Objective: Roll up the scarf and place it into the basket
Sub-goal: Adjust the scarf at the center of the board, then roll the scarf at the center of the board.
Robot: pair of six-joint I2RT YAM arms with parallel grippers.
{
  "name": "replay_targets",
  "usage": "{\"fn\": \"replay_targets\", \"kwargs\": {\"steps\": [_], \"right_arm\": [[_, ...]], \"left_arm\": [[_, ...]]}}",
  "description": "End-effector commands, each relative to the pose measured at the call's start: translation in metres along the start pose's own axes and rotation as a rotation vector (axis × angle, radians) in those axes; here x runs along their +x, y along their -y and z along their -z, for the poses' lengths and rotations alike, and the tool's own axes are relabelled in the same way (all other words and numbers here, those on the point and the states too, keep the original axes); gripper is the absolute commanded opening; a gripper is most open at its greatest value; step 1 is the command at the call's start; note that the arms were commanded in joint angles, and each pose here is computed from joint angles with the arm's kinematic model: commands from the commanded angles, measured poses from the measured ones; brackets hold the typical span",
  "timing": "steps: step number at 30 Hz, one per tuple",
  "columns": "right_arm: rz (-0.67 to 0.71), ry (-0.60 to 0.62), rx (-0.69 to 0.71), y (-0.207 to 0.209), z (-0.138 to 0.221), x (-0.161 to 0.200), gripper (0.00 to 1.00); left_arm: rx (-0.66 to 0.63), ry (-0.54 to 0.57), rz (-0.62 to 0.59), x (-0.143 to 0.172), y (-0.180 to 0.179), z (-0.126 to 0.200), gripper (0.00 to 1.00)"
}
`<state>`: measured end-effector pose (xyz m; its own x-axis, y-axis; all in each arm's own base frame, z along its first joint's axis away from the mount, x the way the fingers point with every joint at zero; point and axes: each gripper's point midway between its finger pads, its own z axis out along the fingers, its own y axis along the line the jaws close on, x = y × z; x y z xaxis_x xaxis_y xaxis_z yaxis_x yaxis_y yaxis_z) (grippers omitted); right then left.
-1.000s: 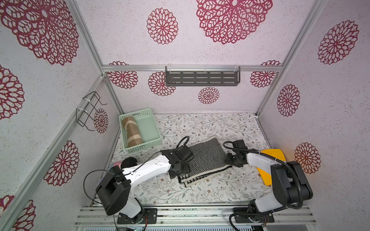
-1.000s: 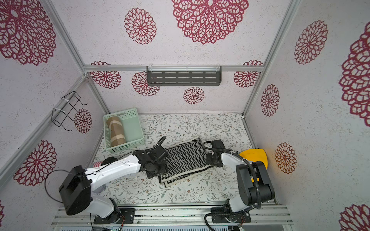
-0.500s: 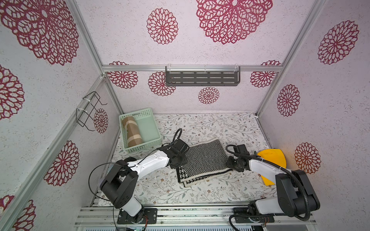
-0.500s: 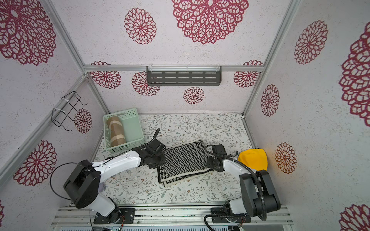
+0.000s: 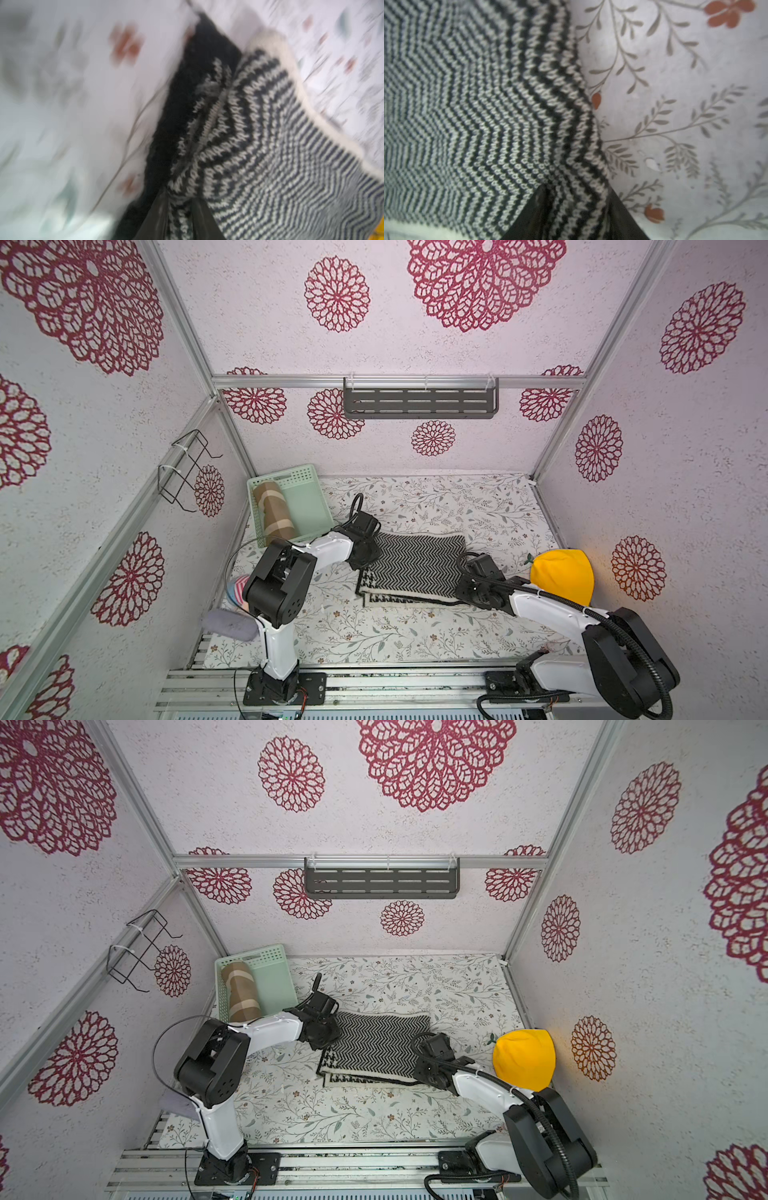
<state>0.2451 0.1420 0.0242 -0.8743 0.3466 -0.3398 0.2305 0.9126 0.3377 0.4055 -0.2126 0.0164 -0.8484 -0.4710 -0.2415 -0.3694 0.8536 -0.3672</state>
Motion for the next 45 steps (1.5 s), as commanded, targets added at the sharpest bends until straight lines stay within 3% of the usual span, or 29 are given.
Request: {"fn": "replay_targets", "kwargs": {"steps": [1,9,13,17,23,28,32,39,45], "right_arm": [[-0.024,-0.095,0.040,0.002,-0.009,0.036,0.47],[0.147,-0.143,0.004,-0.049,-0.008,0.066,0.55],[0.210,-0.066,0.125,-0.034,0.010,0.046,0.57],[0.268,0.072,0.199,-0.027,0.045,0.011,0.62],[0.191,0.190,0.202,-0.019,0.079,-0.051,0.66],[0.124,0.217,0.161,-0.011,0.078,-0.088,0.66],[0.129,0.166,0.160,-0.007,0.062,-0.104,0.66],[0.175,0.093,0.193,-0.001,0.024,-0.120,0.64],[0.163,0.064,0.147,-0.003,-0.002,-0.132,0.64]], "left_arm": [[-0.040,0.026,-0.044,-0.031,-0.001,-0.027,0.22],[0.086,0.123,-0.064,-0.110,0.060,-0.038,0.24],[0.166,0.180,-0.120,-0.129,0.089,-0.008,0.31],[0.229,0.225,-0.204,-0.126,0.105,0.034,0.41],[0.300,0.318,-0.362,-0.078,0.120,0.092,0.45],[0.244,0.397,-0.659,0.004,0.131,0.107,0.46],[0.264,0.467,-0.902,0.074,0.150,0.114,0.58],[0.272,0.415,-1.145,0.167,0.170,0.090,0.72],[0.100,0.366,-1.283,0.198,0.165,0.047,0.75]]}}
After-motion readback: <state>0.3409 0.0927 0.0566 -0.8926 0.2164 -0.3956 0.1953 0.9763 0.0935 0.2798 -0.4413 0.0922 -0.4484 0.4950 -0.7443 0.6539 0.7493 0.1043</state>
